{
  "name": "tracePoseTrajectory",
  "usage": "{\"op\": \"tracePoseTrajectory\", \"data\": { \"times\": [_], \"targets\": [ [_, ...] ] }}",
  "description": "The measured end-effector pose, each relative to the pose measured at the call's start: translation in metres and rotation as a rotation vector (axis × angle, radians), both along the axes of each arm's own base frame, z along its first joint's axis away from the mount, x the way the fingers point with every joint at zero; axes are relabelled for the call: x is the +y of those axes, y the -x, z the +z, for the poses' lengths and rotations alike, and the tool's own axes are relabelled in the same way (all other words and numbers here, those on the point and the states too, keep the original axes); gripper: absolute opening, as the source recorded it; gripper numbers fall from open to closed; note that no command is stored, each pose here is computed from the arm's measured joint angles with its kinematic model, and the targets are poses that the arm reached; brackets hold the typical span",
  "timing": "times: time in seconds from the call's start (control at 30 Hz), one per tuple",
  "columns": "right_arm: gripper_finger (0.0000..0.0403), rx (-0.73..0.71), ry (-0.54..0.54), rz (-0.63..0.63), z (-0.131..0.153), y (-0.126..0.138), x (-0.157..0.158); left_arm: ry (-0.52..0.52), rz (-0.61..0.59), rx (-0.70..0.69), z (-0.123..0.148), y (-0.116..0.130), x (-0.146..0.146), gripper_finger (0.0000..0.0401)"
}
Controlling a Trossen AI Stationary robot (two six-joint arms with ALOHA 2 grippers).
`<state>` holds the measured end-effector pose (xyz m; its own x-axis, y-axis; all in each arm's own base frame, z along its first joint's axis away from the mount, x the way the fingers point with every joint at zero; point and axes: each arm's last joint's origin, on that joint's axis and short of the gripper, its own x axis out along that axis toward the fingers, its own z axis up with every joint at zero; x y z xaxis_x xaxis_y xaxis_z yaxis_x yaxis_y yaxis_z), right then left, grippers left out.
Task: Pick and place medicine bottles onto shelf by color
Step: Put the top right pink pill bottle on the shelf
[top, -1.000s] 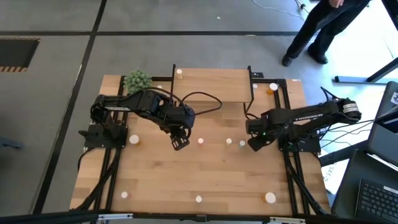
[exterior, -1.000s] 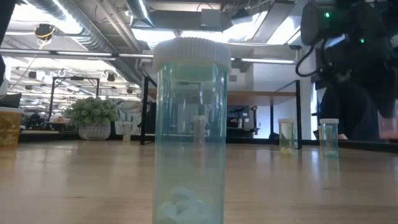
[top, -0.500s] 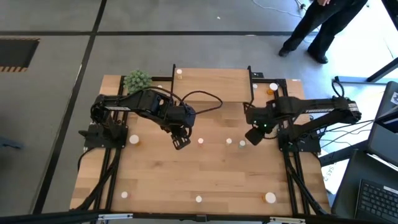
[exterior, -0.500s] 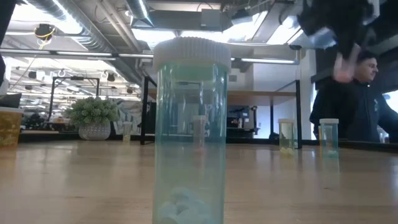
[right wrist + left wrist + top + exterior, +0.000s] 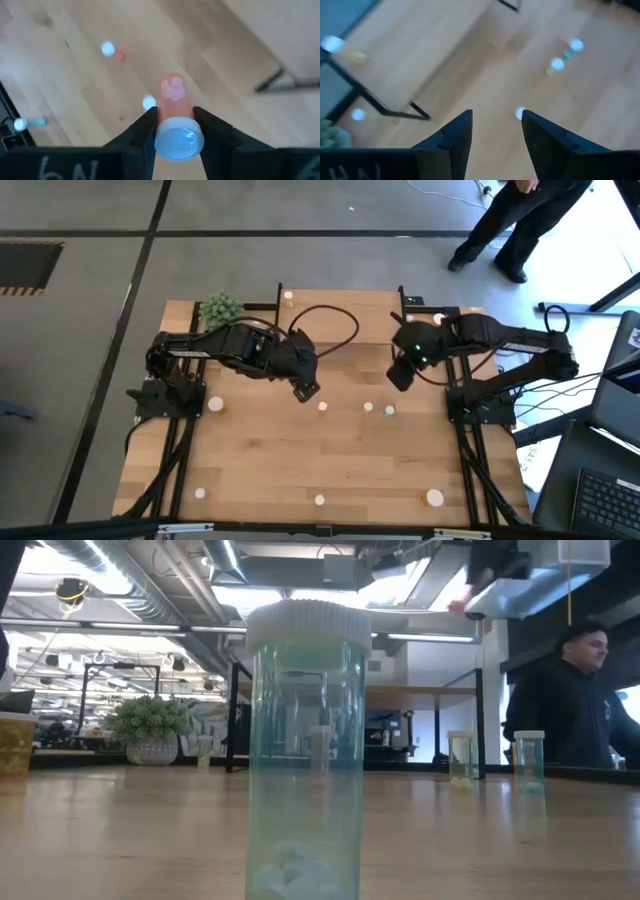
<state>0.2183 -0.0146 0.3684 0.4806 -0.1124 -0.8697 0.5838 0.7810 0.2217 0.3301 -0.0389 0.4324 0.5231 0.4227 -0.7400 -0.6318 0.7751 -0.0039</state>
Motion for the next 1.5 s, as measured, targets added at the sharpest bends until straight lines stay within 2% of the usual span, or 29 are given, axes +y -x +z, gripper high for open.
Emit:
{"op": "tracePoseTrajectory", "data": {
  "times": [0.1, 0.33, 0.87, 1.23, 1.37, 1.5],
  "targets": [
    [0.0119, -0.014, 0.049, 0.035, 0.002, -0.012, -0.012, -0.033, 0.029, -0.022, 0.001, -0.001, 0.002, 0.0166],
    [0.0119, -0.036, 0.137, 0.059, 0.023, -0.036, -0.048, -0.023, 0.053, -0.026, 0.001, -0.003, 0.012, 0.0166],
    [0.0119, -0.008, 0.174, 0.241, 0.042, -0.091, -0.127, -0.084, 0.138, -0.031, 0.003, -0.002, 0.03, 0.0166],
    [0.0119, 0.001, 0.229, 0.276, 0.026, -0.13, -0.18, -0.071, 0.156, -0.061, 0.012, 0.008, 0.038, 0.0166],
    [0.0119, 0.014, 0.24, 0.292, 0.011, -0.14, -0.196, -0.057, 0.152, -0.076, 0.016, 0.012, 0.038, 0.0166],
    [0.0119, 0.04, 0.205, 0.288, -0.006, -0.146, -0.209, -0.054, 0.15, -0.073, 0.016, 0.012, 0.038, 0.0166]
  ]
}}
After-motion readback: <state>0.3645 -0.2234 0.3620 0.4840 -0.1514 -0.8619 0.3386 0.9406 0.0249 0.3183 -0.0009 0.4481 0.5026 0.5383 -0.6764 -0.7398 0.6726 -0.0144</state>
